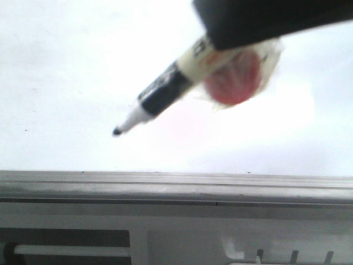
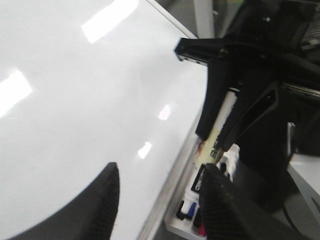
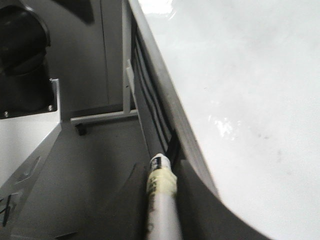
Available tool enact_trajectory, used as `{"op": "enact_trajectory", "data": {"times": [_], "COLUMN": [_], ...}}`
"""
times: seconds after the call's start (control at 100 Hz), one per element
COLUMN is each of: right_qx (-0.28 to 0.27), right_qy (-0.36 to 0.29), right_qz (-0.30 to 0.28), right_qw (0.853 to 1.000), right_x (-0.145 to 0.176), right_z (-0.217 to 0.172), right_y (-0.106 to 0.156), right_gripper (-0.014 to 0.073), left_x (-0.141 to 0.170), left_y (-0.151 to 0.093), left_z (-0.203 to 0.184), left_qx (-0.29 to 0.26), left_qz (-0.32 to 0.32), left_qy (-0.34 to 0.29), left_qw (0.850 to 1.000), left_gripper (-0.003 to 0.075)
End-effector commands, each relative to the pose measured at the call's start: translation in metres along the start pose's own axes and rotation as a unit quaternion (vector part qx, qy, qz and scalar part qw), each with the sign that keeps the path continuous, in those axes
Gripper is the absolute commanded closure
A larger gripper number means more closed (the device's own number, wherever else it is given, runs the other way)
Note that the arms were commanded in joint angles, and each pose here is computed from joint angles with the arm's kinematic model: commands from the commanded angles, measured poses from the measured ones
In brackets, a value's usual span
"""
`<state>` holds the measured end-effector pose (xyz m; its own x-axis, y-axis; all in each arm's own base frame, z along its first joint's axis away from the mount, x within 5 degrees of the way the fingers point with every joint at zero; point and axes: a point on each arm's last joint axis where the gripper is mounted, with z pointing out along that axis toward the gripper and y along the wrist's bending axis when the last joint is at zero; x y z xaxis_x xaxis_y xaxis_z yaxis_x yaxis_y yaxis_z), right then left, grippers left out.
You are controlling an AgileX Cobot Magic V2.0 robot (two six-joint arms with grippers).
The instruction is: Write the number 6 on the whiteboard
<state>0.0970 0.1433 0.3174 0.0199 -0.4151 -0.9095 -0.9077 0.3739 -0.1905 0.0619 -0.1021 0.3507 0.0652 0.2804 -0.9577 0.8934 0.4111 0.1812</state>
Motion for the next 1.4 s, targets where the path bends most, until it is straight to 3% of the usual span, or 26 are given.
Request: {"op": "enact_trajectory", "data": {"times": [0.0, 0.17, 0.32, 0.64, 0.99, 1.26, 1.39], "right_qx": [0.051, 0.151, 0.241, 0.272, 0.236, 0.123, 0.100], "right_qy": [-0.044, -0.058, -0.061, -0.024, 0.028, 0.098, 0.117], "right_qz": [-0.016, -0.013, 0.002, 0.017, 0.033, 0.053, 0.051], "right_qw": [0.998, 0.987, 0.969, 0.962, 0.971, 0.986, 0.987], "right_x": [-0.015, -0.014, -0.010, 0.002, 0.018, 0.030, 0.033], "right_z": [-0.018, -0.029, -0.028, -0.004, 0.019, 0.025, 0.024], "right_y": [-0.010, -0.034, -0.061, -0.083, -0.086, -0.066, -0.061], "right_gripper": [0.0657, 0.0657, 0.0658, 0.0657, 0.0657, 0.0657, 0.0655], "left_x": [-0.004, 0.031, 0.049, 0.051, 0.051, 0.051, 0.051], "left_y": [0.004, -0.007, -0.013, -0.013, -0.013, -0.013, -0.013], "left_z": [-0.028, -0.055, -0.058, -0.057, -0.057, -0.057, -0.057], "left_qx": [-0.067, -0.138, -0.155, -0.153, -0.153, -0.153, -0.153], "left_qz": [-0.027, -0.049, -0.088, -0.101, -0.101, -0.101, -0.101], "left_qy": [-0.058, -0.081, -0.104, -0.108, -0.108, -0.108, -0.108], "left_qw": [0.996, 0.986, 0.978, 0.977, 0.977, 0.977, 0.977], "left_gripper": [0.0502, 0.0740, 0.0739, 0.0739, 0.0739, 0.0739, 0.0739]}}
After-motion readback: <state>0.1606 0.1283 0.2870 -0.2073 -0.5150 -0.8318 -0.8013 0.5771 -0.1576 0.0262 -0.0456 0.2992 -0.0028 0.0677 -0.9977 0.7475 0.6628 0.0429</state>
